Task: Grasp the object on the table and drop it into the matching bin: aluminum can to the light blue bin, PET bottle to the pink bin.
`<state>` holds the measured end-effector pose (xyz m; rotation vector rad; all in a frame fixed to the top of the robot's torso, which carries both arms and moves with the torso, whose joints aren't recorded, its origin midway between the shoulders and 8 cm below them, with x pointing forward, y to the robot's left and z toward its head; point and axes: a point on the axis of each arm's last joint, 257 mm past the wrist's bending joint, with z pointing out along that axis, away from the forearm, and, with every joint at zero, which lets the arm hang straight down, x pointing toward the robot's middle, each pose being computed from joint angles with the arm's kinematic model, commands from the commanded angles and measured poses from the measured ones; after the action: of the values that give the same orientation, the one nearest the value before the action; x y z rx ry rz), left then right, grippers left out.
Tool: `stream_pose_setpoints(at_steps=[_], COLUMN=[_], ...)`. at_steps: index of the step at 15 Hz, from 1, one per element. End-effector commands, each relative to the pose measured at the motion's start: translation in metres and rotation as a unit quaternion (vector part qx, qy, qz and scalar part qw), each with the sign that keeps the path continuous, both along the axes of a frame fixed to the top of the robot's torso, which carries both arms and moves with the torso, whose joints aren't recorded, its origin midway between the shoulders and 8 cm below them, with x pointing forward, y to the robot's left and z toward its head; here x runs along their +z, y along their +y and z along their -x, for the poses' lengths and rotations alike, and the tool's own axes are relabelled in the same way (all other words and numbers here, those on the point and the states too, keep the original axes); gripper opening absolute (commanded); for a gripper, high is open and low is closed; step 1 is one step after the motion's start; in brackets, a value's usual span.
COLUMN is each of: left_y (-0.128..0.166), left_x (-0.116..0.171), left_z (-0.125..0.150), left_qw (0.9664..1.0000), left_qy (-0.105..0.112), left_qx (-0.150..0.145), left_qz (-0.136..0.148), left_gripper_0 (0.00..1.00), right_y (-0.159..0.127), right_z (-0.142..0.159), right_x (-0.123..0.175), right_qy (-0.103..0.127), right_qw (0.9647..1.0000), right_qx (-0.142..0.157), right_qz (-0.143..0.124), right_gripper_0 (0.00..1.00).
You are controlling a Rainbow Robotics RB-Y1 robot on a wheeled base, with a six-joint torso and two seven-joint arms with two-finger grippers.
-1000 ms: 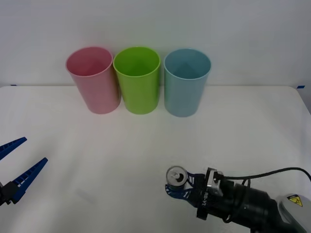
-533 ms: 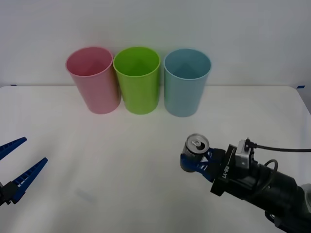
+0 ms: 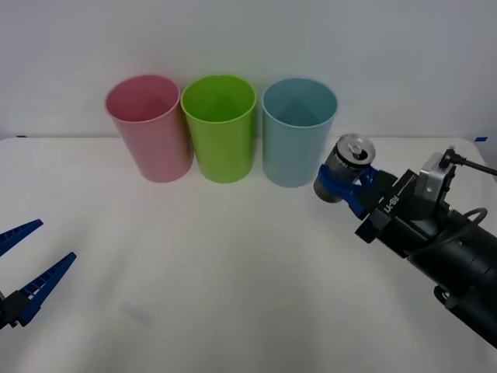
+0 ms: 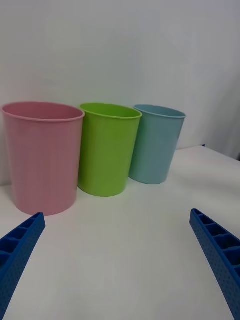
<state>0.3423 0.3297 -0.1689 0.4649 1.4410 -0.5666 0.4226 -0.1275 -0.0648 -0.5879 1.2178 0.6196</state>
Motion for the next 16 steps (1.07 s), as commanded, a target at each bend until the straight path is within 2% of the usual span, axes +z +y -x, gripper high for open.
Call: stream_pose_setpoints(at_steps=[1,9,16], left_y=[0.000,0.000,0.000], left_x=[0.000,0.000,0.000], left_z=[0.000,0.000,0.000], left_qw=[1.0000,1.0000,1.0000], left_qy=[0.000,0.000,0.000], left_qx=[0.000,0.000,0.000], left_qz=[0.000,0.000,0.000], left_gripper_0=[1.00,1.00,1.00], right_y=[-0.014,-0.022,-0.005], right_z=[-0.016,-0.078,-0.146], right_x=[0.019,0.037,0.043], right_qy=[-0.016,-0.024,-0.016], right_qw=[0.9996,0.9991,0.9985], right_qx=[-0.021,-0.033,-0.051], right_qz=[-0.001,0.006,0.014], right_gripper_0=[0.00,0.00,0.00])
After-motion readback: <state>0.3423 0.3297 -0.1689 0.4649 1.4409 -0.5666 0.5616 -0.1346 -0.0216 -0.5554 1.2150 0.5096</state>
